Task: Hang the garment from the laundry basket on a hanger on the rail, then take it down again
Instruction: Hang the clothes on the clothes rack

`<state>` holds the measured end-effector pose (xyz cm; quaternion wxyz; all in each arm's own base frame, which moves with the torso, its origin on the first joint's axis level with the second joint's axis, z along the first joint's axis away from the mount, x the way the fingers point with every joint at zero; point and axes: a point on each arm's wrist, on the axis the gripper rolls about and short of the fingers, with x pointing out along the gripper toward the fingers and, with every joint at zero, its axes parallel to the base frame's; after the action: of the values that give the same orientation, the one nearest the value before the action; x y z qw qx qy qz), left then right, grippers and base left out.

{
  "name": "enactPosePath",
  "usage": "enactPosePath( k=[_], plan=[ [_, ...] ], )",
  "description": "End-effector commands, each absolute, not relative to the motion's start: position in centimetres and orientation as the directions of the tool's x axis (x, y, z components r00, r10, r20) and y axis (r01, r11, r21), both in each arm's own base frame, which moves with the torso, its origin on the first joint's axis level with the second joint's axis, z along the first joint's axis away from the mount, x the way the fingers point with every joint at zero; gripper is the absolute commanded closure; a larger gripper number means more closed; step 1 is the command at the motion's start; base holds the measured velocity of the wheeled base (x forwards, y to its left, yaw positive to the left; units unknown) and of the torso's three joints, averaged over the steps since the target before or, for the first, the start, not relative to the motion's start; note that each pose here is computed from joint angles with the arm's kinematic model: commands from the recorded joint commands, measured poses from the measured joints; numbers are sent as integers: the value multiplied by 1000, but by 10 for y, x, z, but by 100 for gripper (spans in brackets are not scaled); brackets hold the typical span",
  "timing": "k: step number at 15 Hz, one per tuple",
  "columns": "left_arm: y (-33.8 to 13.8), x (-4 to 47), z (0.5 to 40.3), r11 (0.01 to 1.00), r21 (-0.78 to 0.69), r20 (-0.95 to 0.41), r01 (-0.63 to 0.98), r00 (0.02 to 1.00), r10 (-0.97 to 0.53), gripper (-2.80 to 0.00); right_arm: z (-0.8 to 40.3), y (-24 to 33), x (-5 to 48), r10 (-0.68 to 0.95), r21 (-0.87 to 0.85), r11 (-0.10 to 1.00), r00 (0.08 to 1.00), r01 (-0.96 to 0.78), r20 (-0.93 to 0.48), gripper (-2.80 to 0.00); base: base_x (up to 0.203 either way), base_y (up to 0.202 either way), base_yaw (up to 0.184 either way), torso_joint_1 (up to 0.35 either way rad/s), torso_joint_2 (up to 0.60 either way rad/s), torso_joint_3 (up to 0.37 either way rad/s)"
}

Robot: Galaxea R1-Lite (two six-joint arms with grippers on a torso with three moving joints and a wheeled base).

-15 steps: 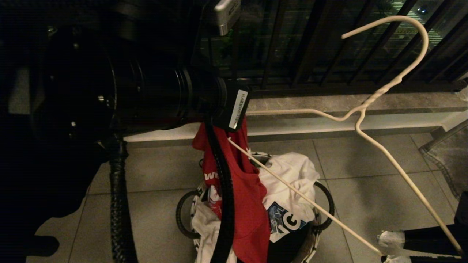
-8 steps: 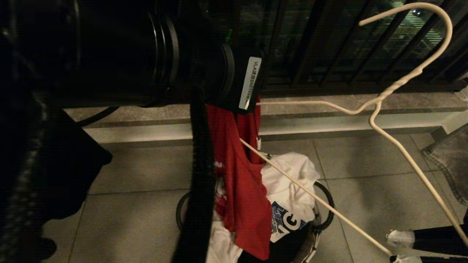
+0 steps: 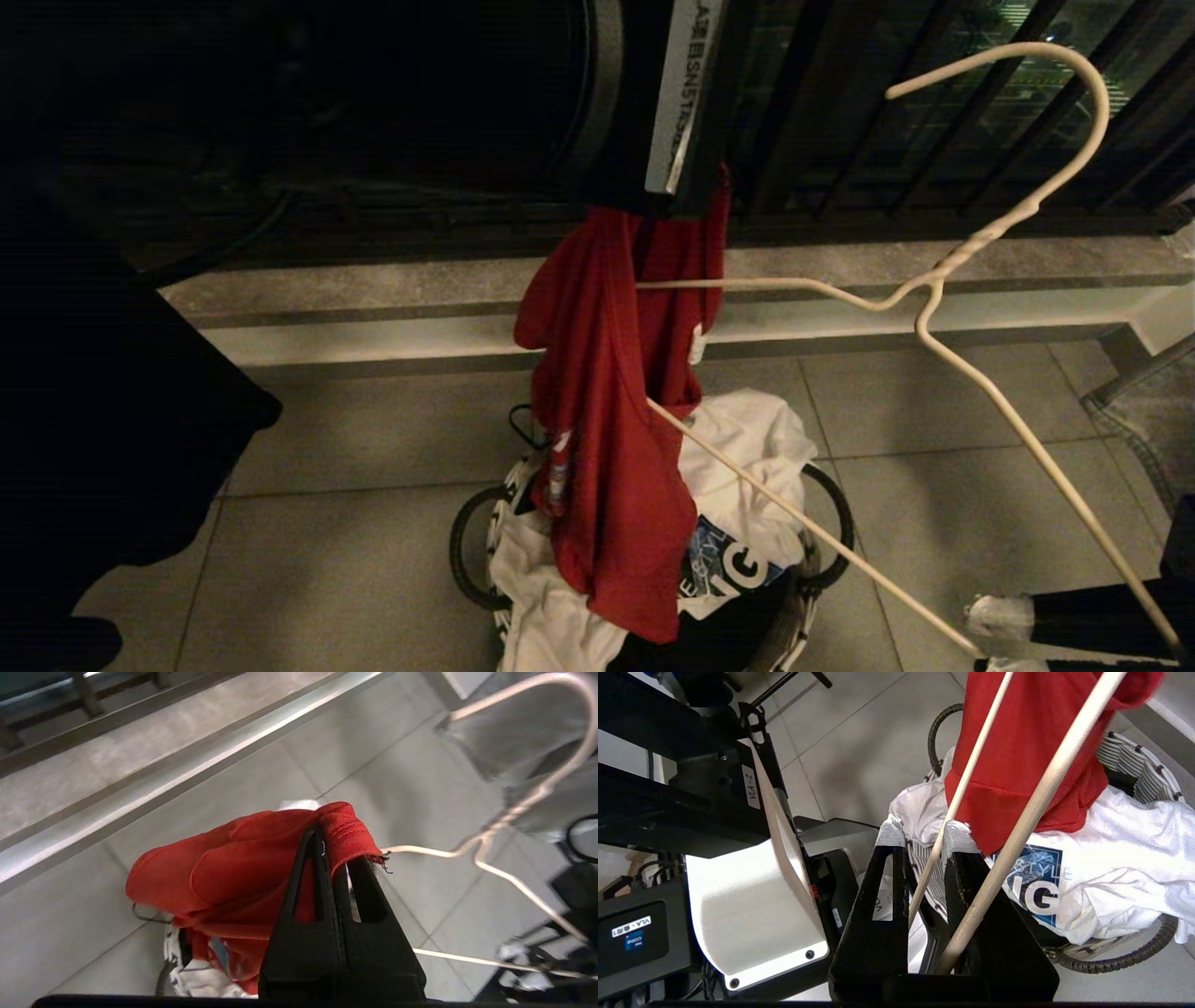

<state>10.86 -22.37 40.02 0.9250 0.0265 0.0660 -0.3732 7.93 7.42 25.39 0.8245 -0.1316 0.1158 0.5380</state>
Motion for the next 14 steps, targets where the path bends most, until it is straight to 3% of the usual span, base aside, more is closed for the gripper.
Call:
enactPosePath(
  k=[1, 7, 14],
  plan=[
    [-218, 102, 405, 688, -11, -125, 726, 681, -721, 0, 253, 75, 80, 858, -90, 381, 388, -920, -337, 0, 0, 0, 0, 0, 0, 0],
    [-209, 88, 410, 561, -22, -157, 827, 551, -819, 0, 256, 73, 78, 861, -94, 384, 392, -919, -323, 0, 0, 0, 0, 0, 0, 0],
    [-209, 81, 409, 539, -31, -189, 842, 525, -830, 0, 257, 74, 81, 860, -111, 399, 413, -910, -300, 0, 0, 0, 0, 0, 0, 0]
  ],
)
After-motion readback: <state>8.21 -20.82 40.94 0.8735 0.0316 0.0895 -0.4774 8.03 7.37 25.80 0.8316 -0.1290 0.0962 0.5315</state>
